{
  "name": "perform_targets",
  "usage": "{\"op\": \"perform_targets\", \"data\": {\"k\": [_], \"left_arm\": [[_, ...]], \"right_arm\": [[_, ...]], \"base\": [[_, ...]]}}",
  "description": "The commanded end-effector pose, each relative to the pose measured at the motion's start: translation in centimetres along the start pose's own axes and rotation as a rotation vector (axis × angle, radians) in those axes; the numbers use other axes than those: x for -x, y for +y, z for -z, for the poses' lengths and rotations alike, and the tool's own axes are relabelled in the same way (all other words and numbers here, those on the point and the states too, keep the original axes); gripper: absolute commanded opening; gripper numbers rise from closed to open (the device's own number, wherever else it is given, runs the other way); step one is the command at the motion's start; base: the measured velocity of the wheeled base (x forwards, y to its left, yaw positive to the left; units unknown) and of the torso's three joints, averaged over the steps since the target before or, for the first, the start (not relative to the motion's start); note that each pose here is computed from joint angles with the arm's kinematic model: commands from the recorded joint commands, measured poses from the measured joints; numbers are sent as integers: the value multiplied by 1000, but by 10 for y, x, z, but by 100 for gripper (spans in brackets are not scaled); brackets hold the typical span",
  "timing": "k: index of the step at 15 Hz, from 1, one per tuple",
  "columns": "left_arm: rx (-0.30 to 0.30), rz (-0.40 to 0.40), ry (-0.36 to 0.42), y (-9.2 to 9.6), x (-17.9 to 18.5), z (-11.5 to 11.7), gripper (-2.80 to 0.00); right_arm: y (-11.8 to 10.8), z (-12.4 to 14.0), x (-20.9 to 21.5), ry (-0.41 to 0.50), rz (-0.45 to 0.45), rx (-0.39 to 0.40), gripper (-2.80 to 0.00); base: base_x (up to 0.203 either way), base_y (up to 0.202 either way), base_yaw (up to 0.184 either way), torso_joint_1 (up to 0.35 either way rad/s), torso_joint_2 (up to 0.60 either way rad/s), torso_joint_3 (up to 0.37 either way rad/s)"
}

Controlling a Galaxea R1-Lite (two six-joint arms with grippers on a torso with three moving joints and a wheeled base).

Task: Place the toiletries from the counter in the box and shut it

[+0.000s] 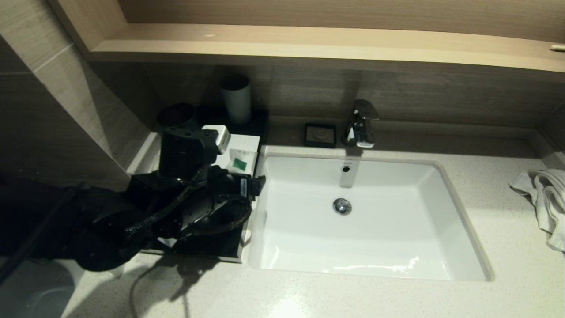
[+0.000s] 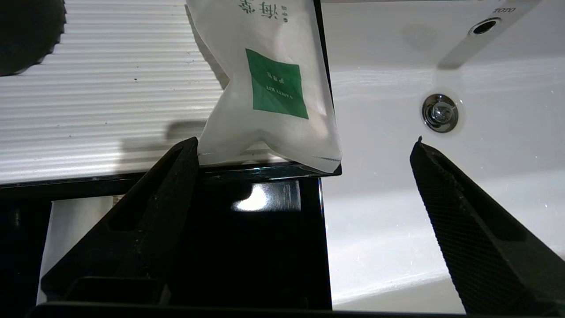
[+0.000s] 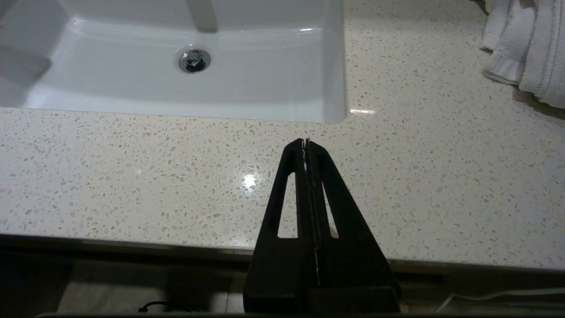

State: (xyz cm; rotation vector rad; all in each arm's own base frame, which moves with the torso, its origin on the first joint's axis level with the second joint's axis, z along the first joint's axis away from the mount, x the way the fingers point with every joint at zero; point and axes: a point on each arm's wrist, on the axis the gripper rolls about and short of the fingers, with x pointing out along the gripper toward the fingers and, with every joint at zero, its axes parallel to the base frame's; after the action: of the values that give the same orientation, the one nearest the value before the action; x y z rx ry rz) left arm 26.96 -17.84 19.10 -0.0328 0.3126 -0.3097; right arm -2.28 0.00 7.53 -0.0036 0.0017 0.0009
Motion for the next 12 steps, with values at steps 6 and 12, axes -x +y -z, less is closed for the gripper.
{"op": "perform_targets", "data": {"k": [6,12], "left_arm": [[1,-2,1,0,-1,1,0],[-7,-16,3,0,-3,2,-280]], "right_arm": [[0,0,0,0,0,1,-280],[0,0,0,0,1,1,-280]], "base": [[0,0,0,0,0,0],[0,0,0,0,0,0]]}}
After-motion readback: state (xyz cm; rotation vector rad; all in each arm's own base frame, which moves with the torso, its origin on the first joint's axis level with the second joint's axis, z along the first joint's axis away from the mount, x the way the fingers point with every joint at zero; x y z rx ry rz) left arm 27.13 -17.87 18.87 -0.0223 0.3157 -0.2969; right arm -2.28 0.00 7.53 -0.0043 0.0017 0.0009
